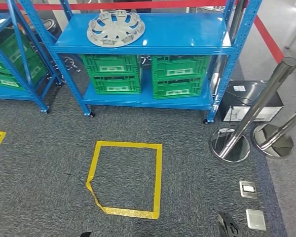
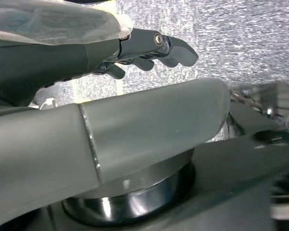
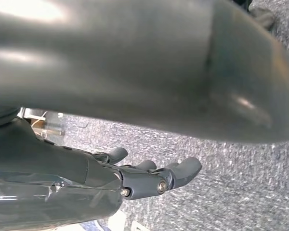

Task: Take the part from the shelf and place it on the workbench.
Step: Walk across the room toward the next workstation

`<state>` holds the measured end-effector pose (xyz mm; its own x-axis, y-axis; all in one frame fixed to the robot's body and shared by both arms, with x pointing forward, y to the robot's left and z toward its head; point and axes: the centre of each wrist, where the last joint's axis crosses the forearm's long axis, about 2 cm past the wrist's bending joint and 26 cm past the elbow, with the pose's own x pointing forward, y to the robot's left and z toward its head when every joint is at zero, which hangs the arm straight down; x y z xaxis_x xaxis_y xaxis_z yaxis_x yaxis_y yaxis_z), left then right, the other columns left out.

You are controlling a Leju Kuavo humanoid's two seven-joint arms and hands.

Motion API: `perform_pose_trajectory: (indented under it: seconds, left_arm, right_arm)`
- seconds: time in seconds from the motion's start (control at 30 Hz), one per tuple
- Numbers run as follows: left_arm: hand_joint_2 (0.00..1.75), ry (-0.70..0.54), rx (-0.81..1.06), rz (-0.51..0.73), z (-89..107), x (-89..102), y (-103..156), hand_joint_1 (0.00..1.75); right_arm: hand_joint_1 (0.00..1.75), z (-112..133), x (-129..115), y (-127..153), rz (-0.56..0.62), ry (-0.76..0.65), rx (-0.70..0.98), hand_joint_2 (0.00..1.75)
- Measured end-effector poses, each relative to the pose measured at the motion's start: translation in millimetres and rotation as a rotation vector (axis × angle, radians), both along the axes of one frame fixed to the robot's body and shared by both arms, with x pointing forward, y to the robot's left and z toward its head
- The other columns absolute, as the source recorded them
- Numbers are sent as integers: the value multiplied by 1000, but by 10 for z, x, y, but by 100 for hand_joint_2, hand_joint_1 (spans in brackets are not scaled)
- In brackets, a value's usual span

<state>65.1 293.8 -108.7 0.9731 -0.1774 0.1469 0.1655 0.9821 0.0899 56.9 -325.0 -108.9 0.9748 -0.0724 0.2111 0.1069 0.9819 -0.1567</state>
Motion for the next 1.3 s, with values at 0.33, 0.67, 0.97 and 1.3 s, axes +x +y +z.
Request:
perform_pose_trajectory:
  seconds: [0.33,0.67,0.97,1.3]
  left_arm:
    - [0,-1,-2,-1,2,10,-11,0]
    - [0,-1,-6,-2,2,10,-40,0]
    - [0,-23,1,2,2,10,-36,0]
    - [0,-13,18,17,2,10,-31,0]
  right_arm:
    - [0,0,-1,6,6,1,-4,0]
    - [0,0,1,-1,10,-3,-6,0]
    - [0,0,1,0,0,-11,-1,0]
    - [0,0,0,1,-6,-4,-3,0]
